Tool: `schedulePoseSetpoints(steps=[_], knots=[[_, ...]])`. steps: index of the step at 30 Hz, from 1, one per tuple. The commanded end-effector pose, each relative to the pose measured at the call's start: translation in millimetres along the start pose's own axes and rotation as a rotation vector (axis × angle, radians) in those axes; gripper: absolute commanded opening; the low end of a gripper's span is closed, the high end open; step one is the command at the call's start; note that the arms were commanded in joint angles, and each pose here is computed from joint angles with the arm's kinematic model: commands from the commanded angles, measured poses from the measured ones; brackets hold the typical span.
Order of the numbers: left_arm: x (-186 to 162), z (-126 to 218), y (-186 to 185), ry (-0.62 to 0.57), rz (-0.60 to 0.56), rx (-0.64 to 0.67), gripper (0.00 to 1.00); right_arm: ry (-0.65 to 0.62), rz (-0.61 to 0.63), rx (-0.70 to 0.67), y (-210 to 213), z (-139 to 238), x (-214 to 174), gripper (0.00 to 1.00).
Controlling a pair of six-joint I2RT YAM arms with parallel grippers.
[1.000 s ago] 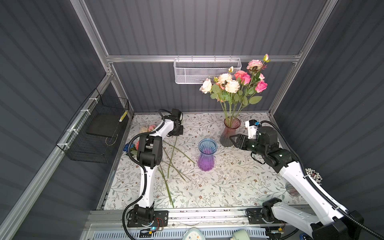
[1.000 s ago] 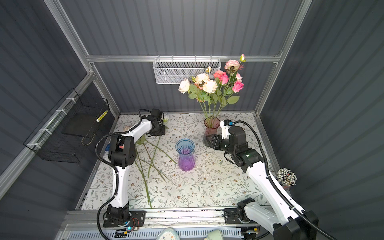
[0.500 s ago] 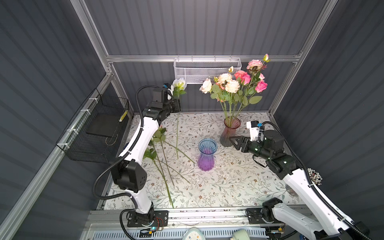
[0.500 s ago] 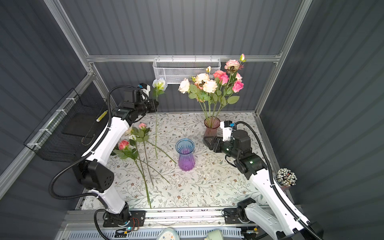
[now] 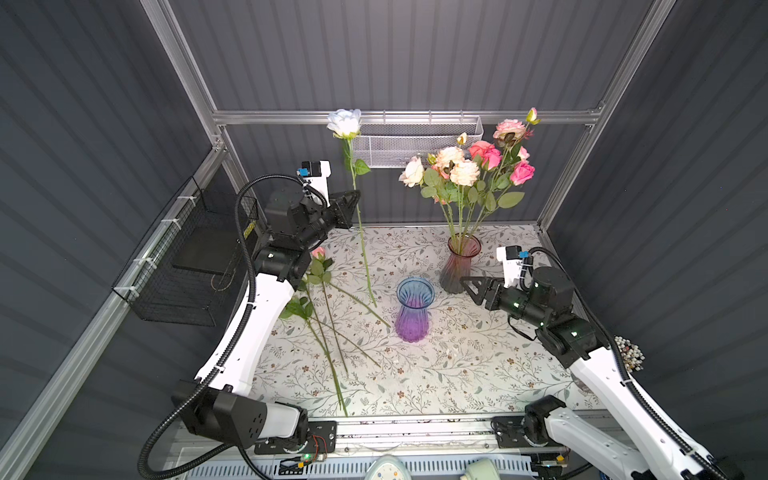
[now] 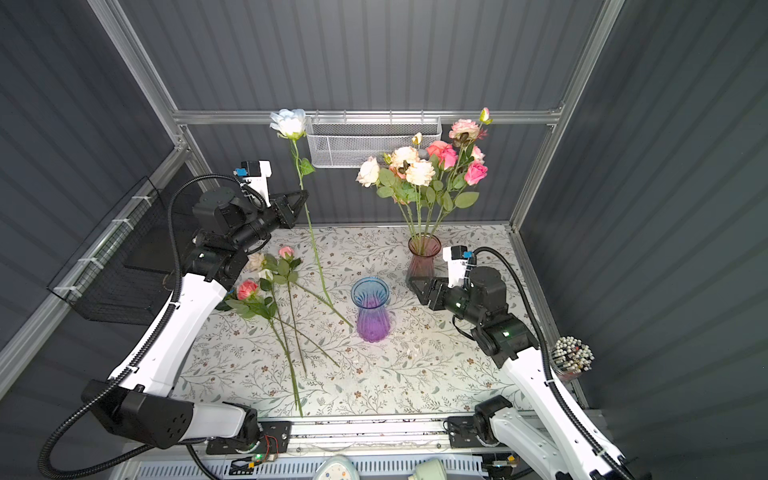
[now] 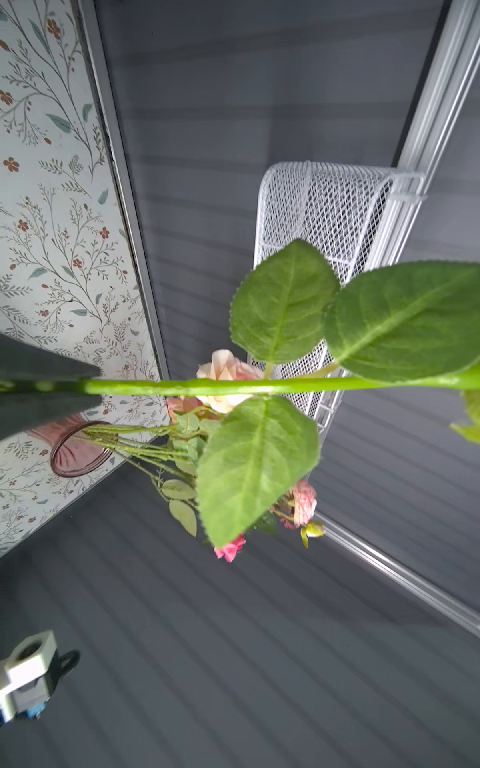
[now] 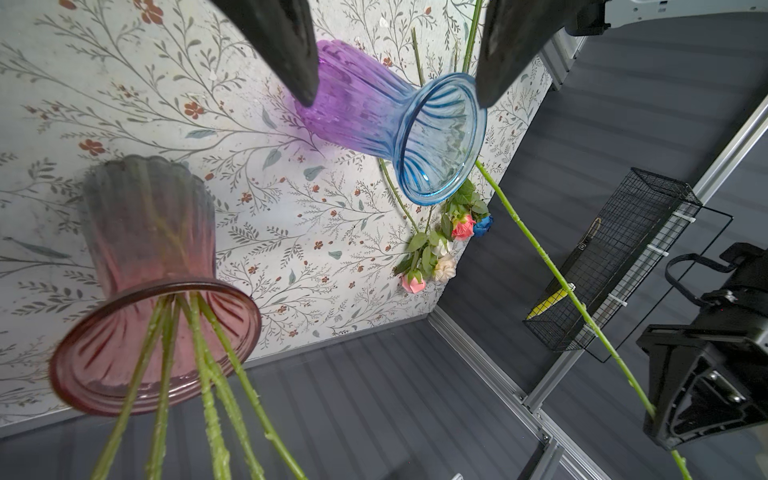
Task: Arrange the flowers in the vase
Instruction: 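Lift the white rose high with the left gripper over the blue-purple vase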
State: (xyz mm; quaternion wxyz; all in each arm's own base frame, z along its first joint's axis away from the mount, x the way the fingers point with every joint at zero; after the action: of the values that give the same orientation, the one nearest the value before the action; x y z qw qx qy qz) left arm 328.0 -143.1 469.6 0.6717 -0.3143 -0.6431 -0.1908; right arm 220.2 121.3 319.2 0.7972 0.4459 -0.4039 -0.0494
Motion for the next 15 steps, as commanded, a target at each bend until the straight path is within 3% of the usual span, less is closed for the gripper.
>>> schedulePoseSetpoints(steps=[1,6,15], knots=[[26,16,-41,-0.137,-0.074,-0.165,0.0,-0.002,0.001,0.013,1,0,-2,0.62],[48,24,-81,-0.221,-0.157,-0.237,0.0,-0.007,-0.002,0.007,0,1,-3,0.62],[73,17,-94,-0.28,-0.138,-0.294,0.0,-0.021,-0.013,0.009,-1,2,-2,0.62]])
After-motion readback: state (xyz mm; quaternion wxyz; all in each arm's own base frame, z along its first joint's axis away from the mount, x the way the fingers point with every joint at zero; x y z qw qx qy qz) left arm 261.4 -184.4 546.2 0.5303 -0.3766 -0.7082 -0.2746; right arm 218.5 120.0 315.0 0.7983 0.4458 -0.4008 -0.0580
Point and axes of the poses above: each gripper's point midway between its finger pads, its own z axis back along the fingers, its own y axis along the line the jaws close on, x = y × z, the point moved 8 cm from there along z, back along the fingers, and after that the axes turned 13 degrees about -z, right-handed, at the moved point
